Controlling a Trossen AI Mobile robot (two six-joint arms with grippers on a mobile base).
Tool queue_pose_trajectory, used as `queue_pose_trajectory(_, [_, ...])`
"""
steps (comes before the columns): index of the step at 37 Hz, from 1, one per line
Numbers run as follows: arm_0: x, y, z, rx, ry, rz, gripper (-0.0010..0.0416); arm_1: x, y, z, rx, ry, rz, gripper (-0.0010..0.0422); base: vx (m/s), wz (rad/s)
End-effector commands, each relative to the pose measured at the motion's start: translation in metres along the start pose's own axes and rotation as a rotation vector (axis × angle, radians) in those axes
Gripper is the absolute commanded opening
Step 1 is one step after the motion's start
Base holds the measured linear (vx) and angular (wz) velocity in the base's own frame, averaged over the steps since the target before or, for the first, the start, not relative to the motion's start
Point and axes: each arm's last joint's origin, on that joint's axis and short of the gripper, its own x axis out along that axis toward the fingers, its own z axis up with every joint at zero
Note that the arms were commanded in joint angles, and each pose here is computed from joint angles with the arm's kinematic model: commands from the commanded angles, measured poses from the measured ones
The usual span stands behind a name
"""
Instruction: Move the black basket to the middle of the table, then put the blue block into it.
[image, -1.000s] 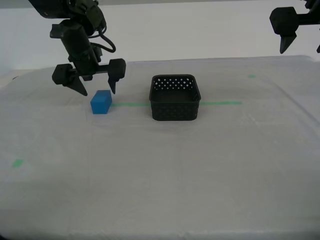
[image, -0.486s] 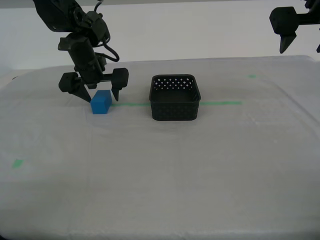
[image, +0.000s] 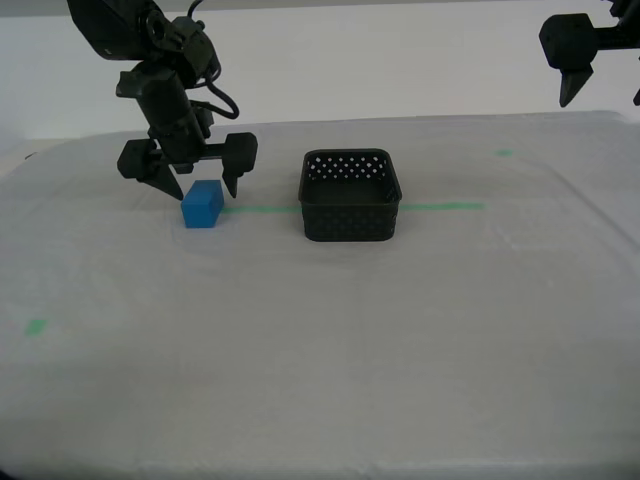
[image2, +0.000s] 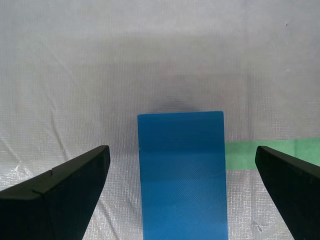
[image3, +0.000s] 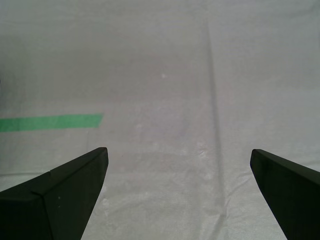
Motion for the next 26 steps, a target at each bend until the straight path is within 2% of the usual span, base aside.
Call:
queue_pose_trajectory(1, [-0.0002,0.0002,0.0001,0.0,-0.001,-0.002,0.0399,-0.0001,-0.0013,-0.0003,0.013,0.0,-0.001,0.0401,0.0,0.0])
queue_pose_trajectory(26, [-0.0002,0.0002,0.0001,0.0,-0.001,-0.002,0.0398,-0.0004,-0.0057,-0.0016,0.023,0.005,-0.013,0.0398,0.0,0.0])
